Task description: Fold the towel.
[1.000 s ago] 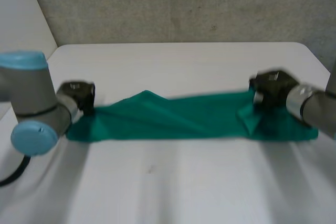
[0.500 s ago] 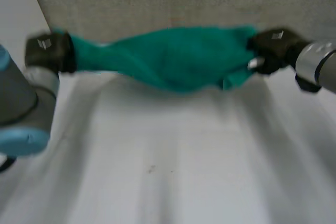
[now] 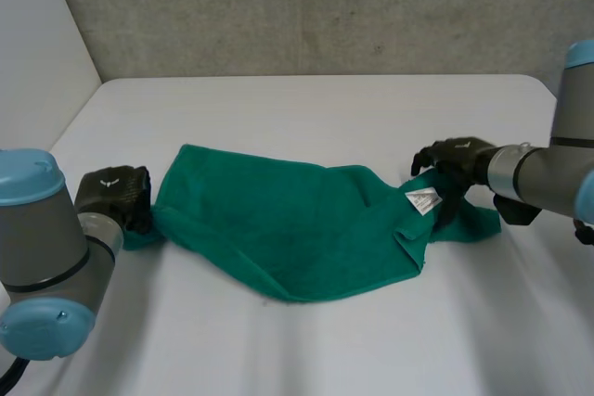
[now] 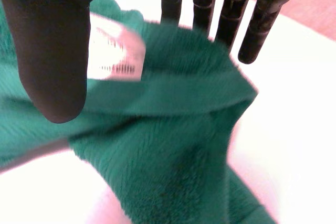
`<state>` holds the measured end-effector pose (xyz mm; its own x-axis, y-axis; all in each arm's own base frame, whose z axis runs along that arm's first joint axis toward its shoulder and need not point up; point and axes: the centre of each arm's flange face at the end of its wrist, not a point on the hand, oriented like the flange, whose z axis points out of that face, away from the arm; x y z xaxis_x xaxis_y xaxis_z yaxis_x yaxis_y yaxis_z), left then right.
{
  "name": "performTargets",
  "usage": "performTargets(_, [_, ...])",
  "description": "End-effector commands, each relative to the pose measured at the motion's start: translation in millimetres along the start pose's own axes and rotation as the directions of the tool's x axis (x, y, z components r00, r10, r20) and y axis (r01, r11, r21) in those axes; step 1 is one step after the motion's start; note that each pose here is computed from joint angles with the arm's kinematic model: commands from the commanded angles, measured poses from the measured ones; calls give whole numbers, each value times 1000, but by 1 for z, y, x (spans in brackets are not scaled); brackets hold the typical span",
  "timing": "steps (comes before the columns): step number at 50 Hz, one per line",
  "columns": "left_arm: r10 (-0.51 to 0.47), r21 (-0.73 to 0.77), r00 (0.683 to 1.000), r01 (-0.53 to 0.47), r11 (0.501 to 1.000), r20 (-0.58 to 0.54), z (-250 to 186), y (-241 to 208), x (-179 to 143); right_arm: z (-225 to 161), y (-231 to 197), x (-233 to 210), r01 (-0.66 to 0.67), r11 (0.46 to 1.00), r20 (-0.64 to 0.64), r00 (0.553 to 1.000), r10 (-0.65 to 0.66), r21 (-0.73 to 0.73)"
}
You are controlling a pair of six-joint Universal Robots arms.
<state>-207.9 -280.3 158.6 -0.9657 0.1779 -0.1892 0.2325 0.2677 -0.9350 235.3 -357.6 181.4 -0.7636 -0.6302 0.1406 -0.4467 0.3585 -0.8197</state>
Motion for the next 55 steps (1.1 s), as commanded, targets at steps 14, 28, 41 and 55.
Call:
performTargets(14, [-5,15,1000,5,1000,6,2,-5,-2,-90,24,-53,222,943,-85,975,-207,246])
performTargets(28, [-5,6,1000,5,1000,5,1,-2,-2,-35,73,-79,391,893,-71,920,-386,223])
performTargets(41, [-5,3,1000,5,1000,4,0,-1,-2,-2,74,-65,429,870,-189,900,-392,241])
performTargets(55, [7,-2,1000,-7,1000,7,-8,-8,-5,-67,8,-11,397,878,-430,865,-261,266])
